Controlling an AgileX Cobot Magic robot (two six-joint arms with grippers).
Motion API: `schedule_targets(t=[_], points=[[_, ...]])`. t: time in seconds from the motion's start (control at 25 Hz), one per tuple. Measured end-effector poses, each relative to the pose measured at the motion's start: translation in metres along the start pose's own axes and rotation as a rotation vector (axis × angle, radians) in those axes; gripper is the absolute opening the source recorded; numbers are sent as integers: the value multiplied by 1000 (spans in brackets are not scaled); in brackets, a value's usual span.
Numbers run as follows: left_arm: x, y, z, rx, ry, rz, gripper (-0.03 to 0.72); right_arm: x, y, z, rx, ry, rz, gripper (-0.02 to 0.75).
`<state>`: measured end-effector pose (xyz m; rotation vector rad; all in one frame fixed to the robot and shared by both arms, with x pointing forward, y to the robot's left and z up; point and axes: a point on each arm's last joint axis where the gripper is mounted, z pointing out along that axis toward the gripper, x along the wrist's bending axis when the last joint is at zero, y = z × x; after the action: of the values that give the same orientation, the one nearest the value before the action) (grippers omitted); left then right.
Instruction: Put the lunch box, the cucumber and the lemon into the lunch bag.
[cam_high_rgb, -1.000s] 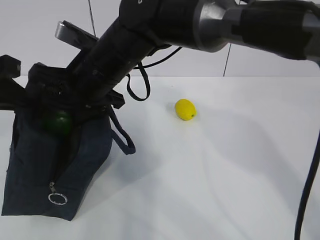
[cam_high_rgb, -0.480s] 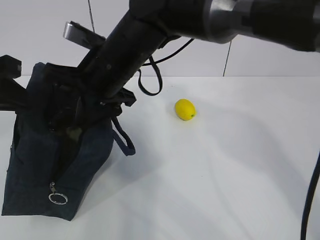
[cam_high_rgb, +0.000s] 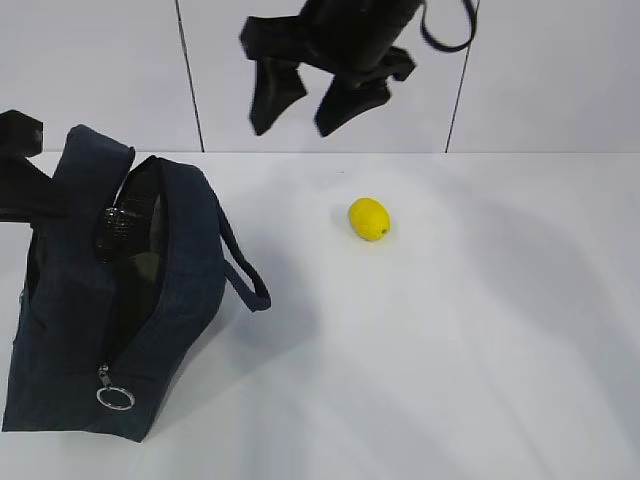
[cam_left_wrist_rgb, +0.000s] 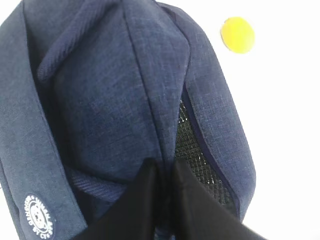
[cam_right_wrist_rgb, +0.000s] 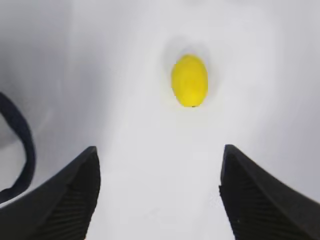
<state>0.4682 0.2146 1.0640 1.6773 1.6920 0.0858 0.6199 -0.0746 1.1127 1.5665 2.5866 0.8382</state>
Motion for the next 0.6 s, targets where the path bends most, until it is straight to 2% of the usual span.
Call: schedule_targets(t=[0.12, 0.28, 0.4, 0.6], points=[[0, 0, 0, 0, -2, -3, 29, -16, -1, -7, -3, -185, -17, 580], [-1, 0, 0, 0, -6, -8, 29, -32, 0, -1, 9, -329, -9, 580], [-1, 0, 0, 0, -7, -10, 29, -46, -1, 18, 52, -349, 12, 580], [-1, 0, 0, 0, -8, -7, 29, -78, -5, 49, 127, -285, 76, 580]])
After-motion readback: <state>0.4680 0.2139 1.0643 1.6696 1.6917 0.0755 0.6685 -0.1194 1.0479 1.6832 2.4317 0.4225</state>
